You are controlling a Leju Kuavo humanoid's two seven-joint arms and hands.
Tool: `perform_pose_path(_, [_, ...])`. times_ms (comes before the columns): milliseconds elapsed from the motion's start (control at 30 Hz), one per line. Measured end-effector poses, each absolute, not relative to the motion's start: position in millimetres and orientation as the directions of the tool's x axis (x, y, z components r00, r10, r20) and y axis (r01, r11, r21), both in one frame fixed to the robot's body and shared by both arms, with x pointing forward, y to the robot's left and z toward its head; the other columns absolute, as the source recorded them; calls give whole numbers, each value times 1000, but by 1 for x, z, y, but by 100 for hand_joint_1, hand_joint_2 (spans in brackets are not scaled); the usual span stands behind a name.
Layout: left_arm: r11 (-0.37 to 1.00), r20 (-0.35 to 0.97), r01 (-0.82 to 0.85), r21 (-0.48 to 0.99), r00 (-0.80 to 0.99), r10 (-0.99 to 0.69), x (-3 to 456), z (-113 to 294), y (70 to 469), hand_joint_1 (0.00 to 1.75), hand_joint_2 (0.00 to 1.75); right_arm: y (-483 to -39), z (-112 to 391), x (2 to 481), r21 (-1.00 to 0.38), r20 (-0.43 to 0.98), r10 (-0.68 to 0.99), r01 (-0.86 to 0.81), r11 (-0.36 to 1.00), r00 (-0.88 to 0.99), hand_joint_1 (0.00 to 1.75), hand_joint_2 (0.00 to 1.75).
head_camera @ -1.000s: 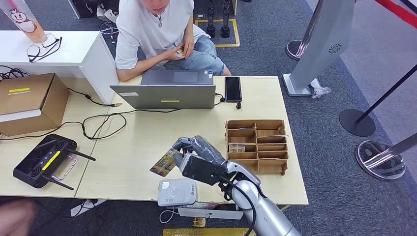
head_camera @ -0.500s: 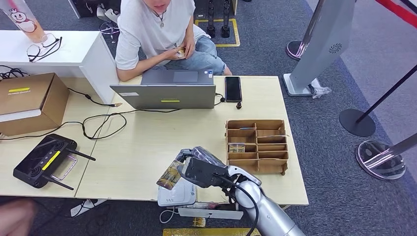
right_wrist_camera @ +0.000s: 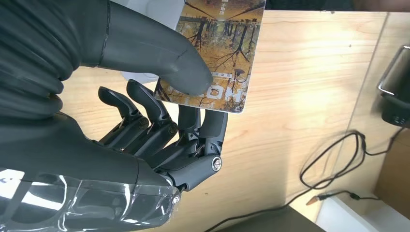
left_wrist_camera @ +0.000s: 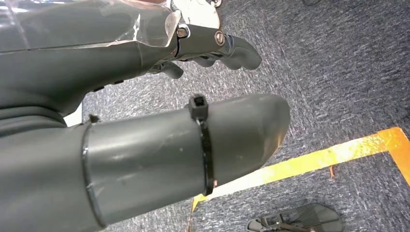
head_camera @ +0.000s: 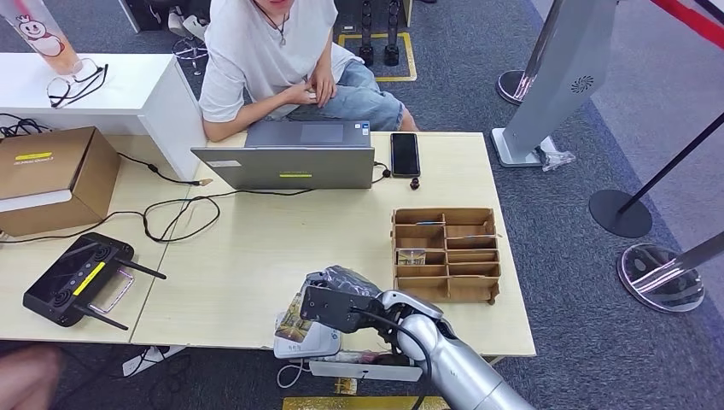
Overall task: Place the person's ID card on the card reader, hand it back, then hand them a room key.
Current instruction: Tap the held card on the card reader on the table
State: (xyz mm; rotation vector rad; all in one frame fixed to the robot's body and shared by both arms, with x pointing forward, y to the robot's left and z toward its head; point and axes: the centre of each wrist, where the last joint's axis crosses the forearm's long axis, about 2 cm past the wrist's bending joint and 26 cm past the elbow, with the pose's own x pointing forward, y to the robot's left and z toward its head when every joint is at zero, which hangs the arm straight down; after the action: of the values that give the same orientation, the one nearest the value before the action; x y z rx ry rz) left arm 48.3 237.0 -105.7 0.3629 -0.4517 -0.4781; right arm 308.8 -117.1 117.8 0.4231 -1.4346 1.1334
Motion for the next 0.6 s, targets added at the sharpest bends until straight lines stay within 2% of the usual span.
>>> perform_pose_path(600, [829, 323, 350, 436, 799, -507, 47, -106, 236, 0, 0, -105, 110, 307, -440, 849, 467, -821, 364, -247, 175, 175])
